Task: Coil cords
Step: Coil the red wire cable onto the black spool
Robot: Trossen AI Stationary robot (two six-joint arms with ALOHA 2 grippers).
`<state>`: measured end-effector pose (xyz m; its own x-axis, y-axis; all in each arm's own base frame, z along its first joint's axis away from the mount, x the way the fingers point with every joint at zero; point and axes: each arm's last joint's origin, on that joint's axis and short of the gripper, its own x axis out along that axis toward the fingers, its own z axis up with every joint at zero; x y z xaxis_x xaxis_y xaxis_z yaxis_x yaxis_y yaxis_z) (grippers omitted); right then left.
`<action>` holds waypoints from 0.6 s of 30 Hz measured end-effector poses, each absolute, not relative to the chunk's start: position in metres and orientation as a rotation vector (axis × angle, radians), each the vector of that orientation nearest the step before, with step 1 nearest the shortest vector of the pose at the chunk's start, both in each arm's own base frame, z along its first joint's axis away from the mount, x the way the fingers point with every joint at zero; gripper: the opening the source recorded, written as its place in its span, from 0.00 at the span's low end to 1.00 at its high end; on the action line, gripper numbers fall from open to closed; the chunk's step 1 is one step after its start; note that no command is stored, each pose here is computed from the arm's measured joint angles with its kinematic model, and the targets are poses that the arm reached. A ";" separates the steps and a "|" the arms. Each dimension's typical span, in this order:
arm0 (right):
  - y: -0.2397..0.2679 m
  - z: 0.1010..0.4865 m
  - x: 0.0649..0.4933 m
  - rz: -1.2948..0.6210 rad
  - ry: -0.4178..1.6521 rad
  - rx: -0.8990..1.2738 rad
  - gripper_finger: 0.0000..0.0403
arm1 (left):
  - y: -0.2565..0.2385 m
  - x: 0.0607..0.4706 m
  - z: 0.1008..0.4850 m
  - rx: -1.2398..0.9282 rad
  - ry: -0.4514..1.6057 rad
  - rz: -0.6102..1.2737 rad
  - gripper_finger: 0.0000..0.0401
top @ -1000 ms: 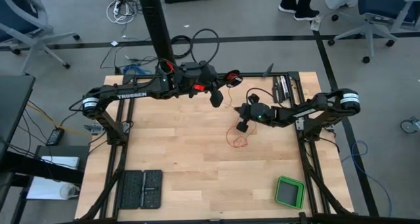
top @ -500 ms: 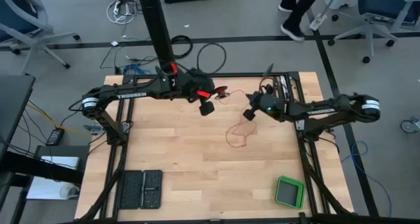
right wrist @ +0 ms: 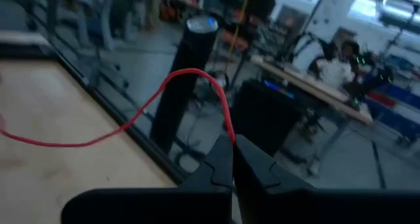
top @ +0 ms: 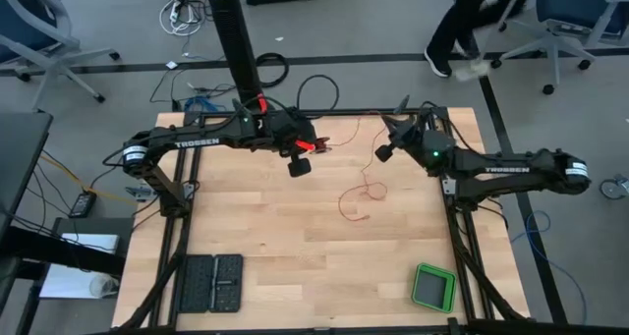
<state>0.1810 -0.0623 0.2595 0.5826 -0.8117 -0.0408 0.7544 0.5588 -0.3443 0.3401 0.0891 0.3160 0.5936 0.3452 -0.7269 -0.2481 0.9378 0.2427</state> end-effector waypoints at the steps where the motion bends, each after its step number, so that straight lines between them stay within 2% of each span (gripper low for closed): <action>1: -0.060 0.265 0.181 -0.918 0.182 -0.304 0.00 | 0.089 0.339 0.315 0.126 0.887 0.352 0.01; 14: -0.034 0.332 0.196 -0.730 -0.045 -0.306 0.00 | 0.093 0.337 0.304 0.186 1.000 0.472 0.01; 18: -0.027 0.345 0.208 -0.658 -0.070 -0.306 0.00 | 0.097 0.343 0.295 0.188 1.005 0.571 0.01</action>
